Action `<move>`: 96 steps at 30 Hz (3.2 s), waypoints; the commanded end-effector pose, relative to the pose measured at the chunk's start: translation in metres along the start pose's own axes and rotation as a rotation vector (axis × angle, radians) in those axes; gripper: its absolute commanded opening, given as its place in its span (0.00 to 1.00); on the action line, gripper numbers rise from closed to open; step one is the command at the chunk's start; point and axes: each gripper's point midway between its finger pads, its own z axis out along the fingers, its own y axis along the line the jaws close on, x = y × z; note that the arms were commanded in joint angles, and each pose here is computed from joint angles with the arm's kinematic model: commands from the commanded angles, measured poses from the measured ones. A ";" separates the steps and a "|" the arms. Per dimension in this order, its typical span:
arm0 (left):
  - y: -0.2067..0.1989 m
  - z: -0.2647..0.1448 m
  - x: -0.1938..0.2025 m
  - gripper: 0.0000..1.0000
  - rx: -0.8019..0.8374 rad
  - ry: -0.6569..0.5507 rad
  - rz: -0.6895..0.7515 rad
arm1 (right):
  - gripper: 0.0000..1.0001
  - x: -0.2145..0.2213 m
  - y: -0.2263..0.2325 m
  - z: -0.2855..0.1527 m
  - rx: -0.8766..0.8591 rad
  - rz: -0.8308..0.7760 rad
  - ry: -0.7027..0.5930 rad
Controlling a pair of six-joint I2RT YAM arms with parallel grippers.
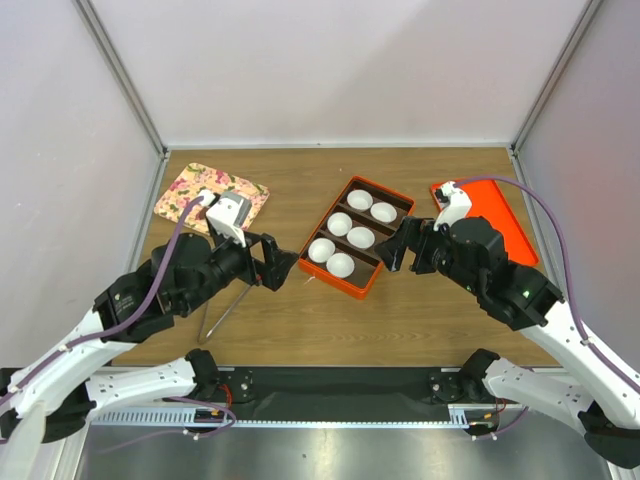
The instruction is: Pack the chocolate
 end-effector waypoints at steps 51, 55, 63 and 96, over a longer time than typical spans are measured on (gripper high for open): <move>0.225 0.047 0.243 0.95 -0.621 1.184 -0.063 | 1.00 0.008 0.013 -0.059 -0.269 -0.086 -0.143; 0.214 0.053 0.249 0.93 -0.586 1.207 -0.020 | 1.00 0.014 0.012 -0.054 -0.268 -0.078 -0.121; 0.208 0.069 0.264 0.84 -0.513 1.172 -0.042 | 1.00 0.014 0.010 -0.053 -0.250 -0.058 -0.114; 0.189 0.134 0.248 0.15 -0.439 1.035 -0.236 | 1.00 0.022 0.007 -0.046 -0.229 -0.018 -0.084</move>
